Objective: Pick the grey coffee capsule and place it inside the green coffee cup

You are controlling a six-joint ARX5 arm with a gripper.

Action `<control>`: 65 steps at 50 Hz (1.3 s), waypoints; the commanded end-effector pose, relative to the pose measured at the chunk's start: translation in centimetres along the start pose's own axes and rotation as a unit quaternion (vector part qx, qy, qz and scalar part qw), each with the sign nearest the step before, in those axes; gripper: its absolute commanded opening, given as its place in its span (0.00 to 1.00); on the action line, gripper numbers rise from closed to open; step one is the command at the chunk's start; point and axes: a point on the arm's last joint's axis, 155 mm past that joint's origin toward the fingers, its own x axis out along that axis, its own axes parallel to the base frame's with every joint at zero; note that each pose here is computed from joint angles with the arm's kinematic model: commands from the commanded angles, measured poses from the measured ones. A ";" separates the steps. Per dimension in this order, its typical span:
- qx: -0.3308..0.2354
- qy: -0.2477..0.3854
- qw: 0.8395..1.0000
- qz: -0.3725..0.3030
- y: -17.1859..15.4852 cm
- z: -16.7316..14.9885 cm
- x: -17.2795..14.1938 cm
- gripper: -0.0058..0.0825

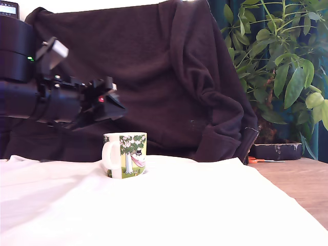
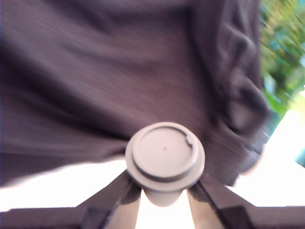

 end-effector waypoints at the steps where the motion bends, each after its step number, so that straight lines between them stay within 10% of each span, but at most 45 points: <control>1: 0.013 0.011 1.000 -0.002 -0.3 -0.4 0.6 0.25; 10: 0.012 0.043 0.999 0.011 0.1 -1.5 1.2 0.29; 21: 0.025 0.044 0.999 0.013 0.1 -1.3 1.4 0.80; 40: 0.041 0.027 0.999 -0.004 -1.0 0.0 1.3 0.81; 48: 0.068 0.010 0.998 -0.002 -1.3 2.4 0.6 0.65; 58: 0.104 0.014 0.994 0.021 -0.6 4.8 -1.1 0.05; 65: 0.118 0.023 0.990 0.069 1.5 6.2 -2.7 0.04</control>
